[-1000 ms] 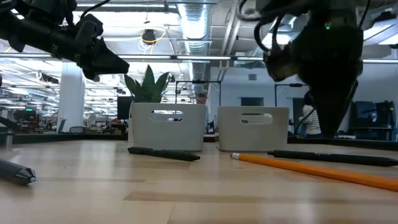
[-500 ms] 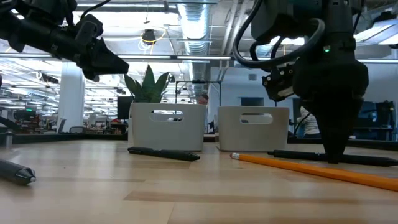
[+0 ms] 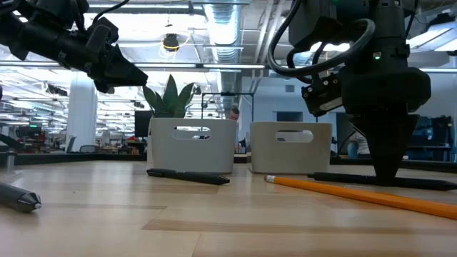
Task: Sort pens & pencils
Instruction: Put the top right black pen into the left gray bin
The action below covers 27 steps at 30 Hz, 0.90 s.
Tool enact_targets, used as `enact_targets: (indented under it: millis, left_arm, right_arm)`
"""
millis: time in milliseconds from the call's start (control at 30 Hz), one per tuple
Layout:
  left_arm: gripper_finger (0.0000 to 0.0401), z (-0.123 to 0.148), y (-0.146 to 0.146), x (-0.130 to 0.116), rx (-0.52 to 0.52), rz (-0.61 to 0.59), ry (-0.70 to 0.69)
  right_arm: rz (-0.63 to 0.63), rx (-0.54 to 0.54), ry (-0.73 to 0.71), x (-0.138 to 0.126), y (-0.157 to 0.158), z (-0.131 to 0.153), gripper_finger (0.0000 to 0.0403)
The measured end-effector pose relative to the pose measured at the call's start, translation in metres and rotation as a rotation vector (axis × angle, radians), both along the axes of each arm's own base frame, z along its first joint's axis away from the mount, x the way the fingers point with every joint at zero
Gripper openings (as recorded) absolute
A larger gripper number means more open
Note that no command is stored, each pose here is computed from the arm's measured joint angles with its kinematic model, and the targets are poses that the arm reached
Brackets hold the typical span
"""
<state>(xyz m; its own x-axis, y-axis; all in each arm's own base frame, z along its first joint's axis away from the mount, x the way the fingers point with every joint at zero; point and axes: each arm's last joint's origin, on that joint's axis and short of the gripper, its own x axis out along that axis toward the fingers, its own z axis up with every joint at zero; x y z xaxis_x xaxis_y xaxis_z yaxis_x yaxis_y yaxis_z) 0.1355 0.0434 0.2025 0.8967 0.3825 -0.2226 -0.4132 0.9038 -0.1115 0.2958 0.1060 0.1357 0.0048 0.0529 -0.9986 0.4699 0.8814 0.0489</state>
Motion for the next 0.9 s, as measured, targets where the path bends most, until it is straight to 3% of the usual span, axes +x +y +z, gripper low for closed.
enact_targets:
  millis: [300, 900]
  left_arm:
    - [0.0115, 0.0002, 0.0000, 0.0000, 0.001, 0.000, -0.001]
    - [0.0115, 0.0002, 0.0000, 0.0000, 0.001, 0.000, -0.001]
  right_arm:
    - [0.000, 0.002, 0.000, 0.0000, 0.0002, -0.0001, 0.0066]
    - [0.006, 0.006, -0.011, 0.0010, 0.0005, 0.0018, 0.0064]
